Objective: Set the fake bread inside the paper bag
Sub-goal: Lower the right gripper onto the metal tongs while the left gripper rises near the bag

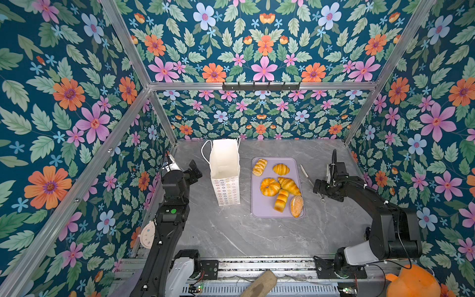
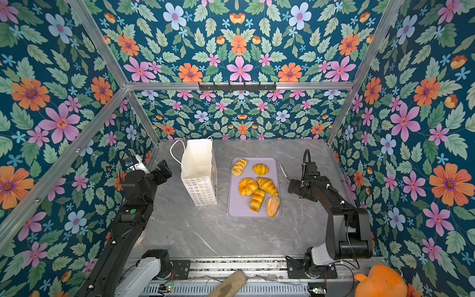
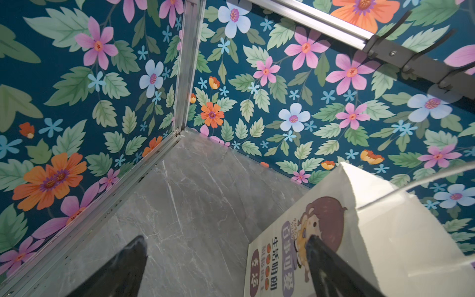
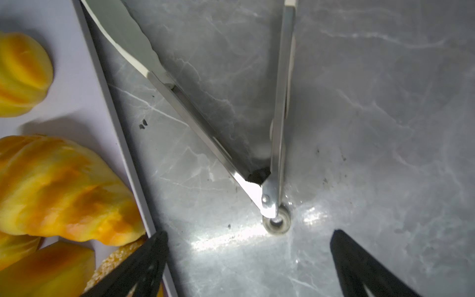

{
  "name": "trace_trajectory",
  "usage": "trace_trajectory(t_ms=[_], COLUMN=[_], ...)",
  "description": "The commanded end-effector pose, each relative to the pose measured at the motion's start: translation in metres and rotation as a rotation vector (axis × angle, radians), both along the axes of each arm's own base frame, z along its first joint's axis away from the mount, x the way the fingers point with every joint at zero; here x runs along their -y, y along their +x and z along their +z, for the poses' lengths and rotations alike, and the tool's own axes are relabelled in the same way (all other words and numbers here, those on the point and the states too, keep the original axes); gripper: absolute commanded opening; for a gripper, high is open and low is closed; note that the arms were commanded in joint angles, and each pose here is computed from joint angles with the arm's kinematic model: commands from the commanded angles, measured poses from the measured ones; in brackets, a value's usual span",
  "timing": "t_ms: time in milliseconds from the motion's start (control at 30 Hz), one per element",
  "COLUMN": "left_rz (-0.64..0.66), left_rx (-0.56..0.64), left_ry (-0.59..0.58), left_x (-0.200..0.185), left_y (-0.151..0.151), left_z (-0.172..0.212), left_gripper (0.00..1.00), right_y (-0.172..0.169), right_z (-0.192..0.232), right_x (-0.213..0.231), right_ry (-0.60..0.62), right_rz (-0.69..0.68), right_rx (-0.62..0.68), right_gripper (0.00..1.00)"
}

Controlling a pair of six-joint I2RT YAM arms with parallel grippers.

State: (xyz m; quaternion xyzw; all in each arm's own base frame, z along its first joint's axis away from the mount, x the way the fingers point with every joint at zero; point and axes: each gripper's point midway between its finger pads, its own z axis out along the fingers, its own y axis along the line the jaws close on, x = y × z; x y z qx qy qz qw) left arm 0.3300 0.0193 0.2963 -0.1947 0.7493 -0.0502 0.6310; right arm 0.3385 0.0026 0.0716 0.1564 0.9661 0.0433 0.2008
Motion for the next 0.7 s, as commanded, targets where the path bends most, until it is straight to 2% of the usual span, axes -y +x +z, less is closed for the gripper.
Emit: trace_trajectory(t_ms=[0, 267, 433, 667], left_rz=[-0.055, -0.019, -0.023, -0.039], left_rx=[0.046, 0.052, 0.061, 0.058], left_ry=[0.003, 0.044, 0.051, 0.041], left_x=[0.009, 0.001, 0.002, 0.004], left_y=[0.001, -0.01, -0.013, -0.013], left_z=[0.013, 0.019, 0.024, 0.023], left_gripper=[0.97, 1.0, 1.0, 1.0], right_y=[0.012, 0.024, 0.029, 0.031], right_z=[-0.001, -0.014, -0.015, -0.039], right_x=[0.004, 0.0, 0.002, 0.013], right_ry=[-0.043, -0.053, -0.075, -0.124], right_rz=[0.054, 0.145, 0.157, 0.152], right_rx=[0.004, -0.031, -0.027, -0.119], right_gripper=[0.99, 0.99, 0.99, 0.99])
